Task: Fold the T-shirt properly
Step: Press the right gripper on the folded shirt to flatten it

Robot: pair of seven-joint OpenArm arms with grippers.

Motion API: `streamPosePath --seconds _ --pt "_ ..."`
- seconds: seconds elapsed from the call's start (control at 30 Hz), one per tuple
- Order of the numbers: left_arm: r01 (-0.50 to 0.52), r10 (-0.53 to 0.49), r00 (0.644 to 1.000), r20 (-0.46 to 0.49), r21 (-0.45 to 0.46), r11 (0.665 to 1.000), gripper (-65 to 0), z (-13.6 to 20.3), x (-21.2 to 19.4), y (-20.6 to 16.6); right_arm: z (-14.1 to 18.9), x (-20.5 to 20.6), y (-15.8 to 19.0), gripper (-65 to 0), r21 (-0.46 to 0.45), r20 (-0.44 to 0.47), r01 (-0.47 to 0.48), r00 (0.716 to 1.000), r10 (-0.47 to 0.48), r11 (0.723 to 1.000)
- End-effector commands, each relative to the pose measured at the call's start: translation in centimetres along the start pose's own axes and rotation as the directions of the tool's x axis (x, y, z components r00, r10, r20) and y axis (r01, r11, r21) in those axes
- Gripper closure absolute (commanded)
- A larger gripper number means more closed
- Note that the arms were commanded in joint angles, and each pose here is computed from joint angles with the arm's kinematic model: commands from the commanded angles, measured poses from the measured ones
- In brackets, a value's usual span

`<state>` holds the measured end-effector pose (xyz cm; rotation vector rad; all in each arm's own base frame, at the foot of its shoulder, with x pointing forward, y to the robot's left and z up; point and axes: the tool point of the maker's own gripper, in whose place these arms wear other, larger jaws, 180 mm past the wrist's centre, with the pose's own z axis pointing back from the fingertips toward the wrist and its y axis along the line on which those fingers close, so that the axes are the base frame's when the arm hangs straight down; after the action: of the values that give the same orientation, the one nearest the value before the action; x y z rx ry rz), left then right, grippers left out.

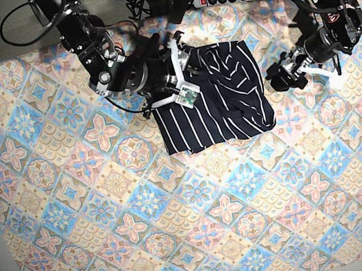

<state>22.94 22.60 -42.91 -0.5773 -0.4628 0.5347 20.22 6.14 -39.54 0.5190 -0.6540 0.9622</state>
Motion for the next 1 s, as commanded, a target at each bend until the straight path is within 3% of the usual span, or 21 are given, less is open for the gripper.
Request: streamPosePath --seconds 0.0,0.1,0.2,0.37,0.53,0.67,0.87,0.97 --pt "0.022 -0.022 0.999 0.026 -0.008 1.0 -65.0 0.6 1.2 -0.3 0.3 1.0 0.0 -24.8 0.003 0.035 -0.015 0.999 0.015 1.0" --pt "0.027 -0.027 0.999 0.024 -0.004 1.0 -65.0 0.7 1.2 -0.2 0.0 1.8 0.2 -19.1 0.015 0.038 -0.051 0.998 0.051 0.999" --pt "0.028 -0.028 0.999 0.025 -0.004 1.0 -65.0 0.7 1.3 -0.2 -1.6 3.0 1.8 -14.3 0.083 0.025 -0.159 0.987 0.158 0.984" --pt "0.026 -0.026 0.999 0.027 -0.003 1.0 -65.0 0.7 1.4 -0.2 -4.0 3.7 4.3 -12.7 0.195 -0.032 -0.363 0.926 0.376 0.911" --pt "0.026 -0.026 0.999 0.029 -0.003 1.0 -65.0 0.8 1.4 -0.2 -5.5 4.5 6.1 -12.8 0.253 -0.034 -0.43 0.891 0.452 0.867" --pt "0.025 -0.025 0.999 0.031 -0.003 1.0 -65.0 0.8 1.5 -0.1 -5.8 4.5 6.4 -13.0 0.258 -0.038 -0.43 0.89 0.454 0.865" --pt "0.03 -0.029 0.999 0.037 -0.011 0.999 -65.0 0.9 1.7 -0.5 -3.6 7.2 6.3 -12.8 0.2 0.054 -0.486 0.872 0.486 0.851" --pt "0.033 -0.033 0.999 0.03 -0.012 0.999 -65.0 0.8 1.5 -0.5 -2.2 9.2 3.4 -12.8 0.109 0.088 -0.45 0.893 0.442 0.887"
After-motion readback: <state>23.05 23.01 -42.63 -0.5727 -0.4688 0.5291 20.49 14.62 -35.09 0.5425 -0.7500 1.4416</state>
